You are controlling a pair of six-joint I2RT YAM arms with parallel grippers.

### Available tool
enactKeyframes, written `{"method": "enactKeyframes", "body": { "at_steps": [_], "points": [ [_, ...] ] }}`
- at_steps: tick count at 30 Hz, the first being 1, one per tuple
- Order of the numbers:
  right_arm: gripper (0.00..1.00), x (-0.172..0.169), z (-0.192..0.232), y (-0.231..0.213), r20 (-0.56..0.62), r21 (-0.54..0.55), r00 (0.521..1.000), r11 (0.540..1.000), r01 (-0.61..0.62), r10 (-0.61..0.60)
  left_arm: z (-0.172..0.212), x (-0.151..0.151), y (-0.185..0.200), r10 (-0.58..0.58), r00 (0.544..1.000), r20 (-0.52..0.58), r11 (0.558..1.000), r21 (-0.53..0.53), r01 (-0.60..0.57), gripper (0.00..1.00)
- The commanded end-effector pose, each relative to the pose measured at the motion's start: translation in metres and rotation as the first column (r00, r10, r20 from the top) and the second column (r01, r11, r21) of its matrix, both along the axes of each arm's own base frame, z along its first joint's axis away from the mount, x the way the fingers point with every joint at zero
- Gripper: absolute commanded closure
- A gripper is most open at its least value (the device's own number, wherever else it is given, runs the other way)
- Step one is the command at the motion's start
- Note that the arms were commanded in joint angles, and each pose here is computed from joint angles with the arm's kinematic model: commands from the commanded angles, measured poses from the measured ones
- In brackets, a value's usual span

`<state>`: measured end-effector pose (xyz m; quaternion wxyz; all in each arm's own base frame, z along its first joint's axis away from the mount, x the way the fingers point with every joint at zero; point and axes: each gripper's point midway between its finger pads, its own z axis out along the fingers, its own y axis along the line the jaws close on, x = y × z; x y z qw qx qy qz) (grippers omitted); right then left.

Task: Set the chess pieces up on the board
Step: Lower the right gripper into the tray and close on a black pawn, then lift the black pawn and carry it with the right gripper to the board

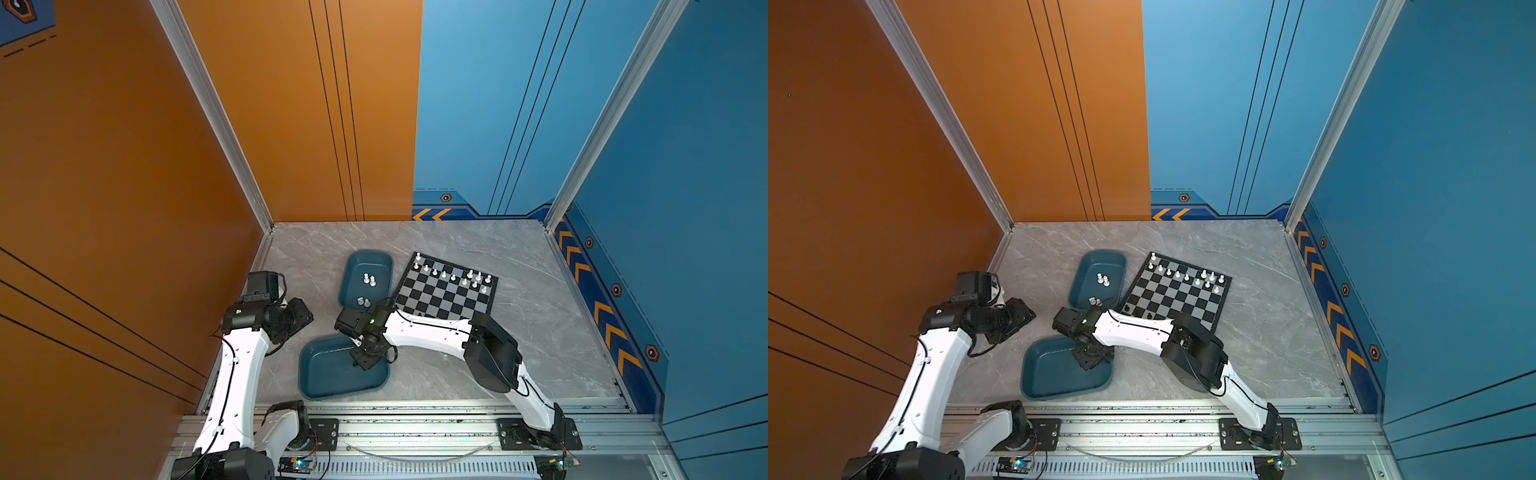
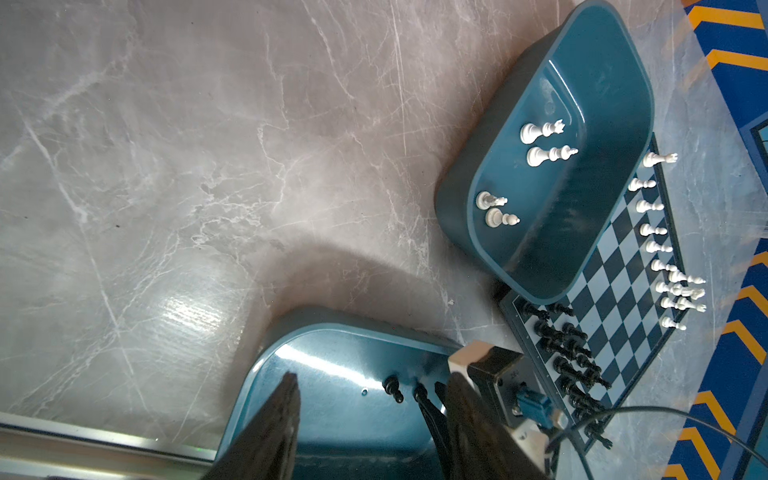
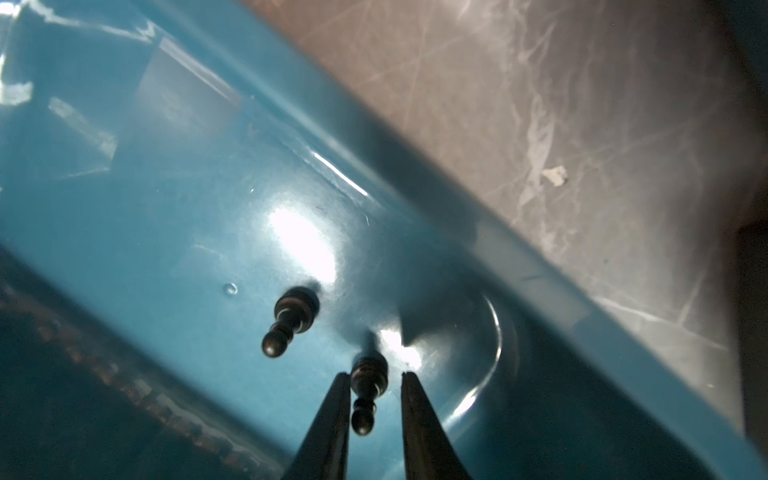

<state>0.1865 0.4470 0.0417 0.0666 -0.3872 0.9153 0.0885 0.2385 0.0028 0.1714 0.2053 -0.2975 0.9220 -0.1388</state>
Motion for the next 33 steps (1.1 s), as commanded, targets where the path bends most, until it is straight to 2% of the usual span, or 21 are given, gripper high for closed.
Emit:
{"method": "enactKeyframes", "body": {
  "at_steps": [1,15,26,33],
  "points": [
    [0.75,-0.005,0.003,-0.001,-0.008,-0.014,1.0,1.0,-0.011,0.011,0.013,0.007,-0.001,-0.023,0.999,0.043,1.0,-0.004,0.023,0.42],
    [0.76,-0.01,-0.002,-0.004,-0.006,-0.04,1.0,0.999,-0.003,0.002,0.011,0.003,0.002,-0.013,0.999,0.048,1.0,-0.018,0.014,0.42],
    [0.83,-0.009,-0.004,-0.009,0.0,-0.061,1.0,0.998,0.004,-0.004,0.011,0.002,0.004,-0.009,0.999,0.053,1.0,-0.024,0.01,0.43],
    [0.9,-0.009,-0.005,-0.011,0.005,-0.073,1.0,0.997,0.003,-0.003,0.01,0.001,0.004,-0.003,0.999,0.052,1.0,-0.026,0.005,0.43]
  ]
}}
